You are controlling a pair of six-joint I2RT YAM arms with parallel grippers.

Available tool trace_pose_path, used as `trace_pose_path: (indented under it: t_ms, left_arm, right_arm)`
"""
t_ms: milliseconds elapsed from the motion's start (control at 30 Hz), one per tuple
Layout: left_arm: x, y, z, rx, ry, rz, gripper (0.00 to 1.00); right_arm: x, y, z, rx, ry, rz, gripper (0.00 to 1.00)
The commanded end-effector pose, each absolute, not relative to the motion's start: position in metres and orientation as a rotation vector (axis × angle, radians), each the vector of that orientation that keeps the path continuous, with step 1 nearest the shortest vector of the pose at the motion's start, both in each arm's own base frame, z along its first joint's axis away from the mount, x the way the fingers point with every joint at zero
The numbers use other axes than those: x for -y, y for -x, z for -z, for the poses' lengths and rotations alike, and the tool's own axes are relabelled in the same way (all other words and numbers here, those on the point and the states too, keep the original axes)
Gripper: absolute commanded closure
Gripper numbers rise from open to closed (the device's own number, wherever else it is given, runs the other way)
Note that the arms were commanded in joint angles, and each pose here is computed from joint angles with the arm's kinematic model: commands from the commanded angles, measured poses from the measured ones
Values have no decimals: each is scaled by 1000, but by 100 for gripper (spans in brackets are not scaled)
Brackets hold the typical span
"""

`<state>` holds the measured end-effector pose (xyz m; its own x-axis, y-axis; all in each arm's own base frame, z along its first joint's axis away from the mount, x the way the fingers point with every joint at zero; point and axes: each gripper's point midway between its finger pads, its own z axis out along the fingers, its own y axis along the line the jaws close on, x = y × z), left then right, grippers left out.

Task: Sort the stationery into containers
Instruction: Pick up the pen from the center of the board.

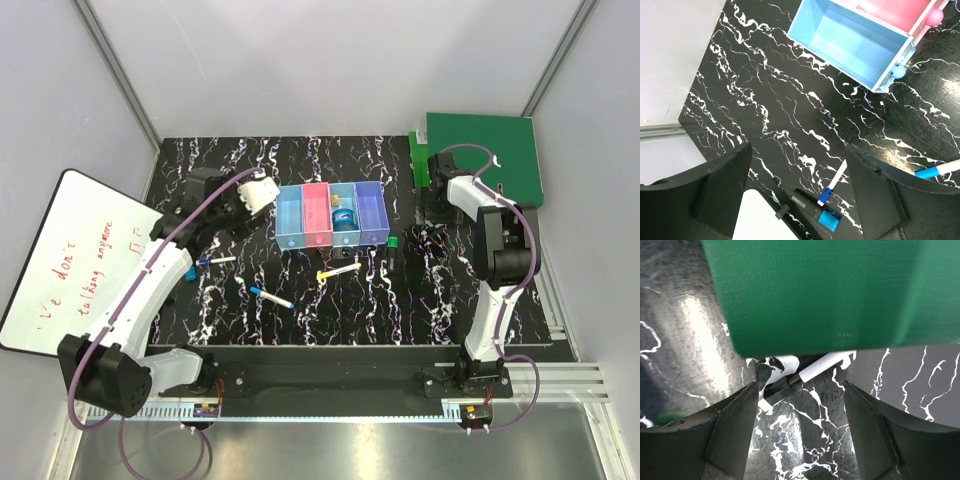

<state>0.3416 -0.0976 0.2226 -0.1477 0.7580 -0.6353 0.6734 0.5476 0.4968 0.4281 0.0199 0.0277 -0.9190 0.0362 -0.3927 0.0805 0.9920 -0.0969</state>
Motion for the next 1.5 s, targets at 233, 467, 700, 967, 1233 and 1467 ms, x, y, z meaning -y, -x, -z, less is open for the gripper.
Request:
trace_pose_path:
  t_ms: [233, 467, 700, 967, 1233, 1467]
  left_arm:
    - [98, -343, -241, -1793, -1142, -104, 19]
    - [97, -344, -243, -1782, -1135, -103, 19]
    - [97, -344, -243, -1784, -1134, -99, 19]
    - [96, -346, -245, -1784, -1128, -100, 19]
    - [94, -346, -247, -1782, -1118, -98, 19]
    - [91, -349, -249, -1782, -1112, -107, 18]
  right_arm:
    - [-20, -438, -32, -2681, -93, 247, 23]
    - [-15, -418, -33, -2694, -98, 266, 22]
    - [-16, -413, -26, -2716, -98, 241, 29]
    - [-20, -408, -18, -2741, -95, 210, 40]
    - [-20, -413, -12, -2746, -96, 210, 44]
    - [-23, -416, -7, -2756, -100, 191, 59]
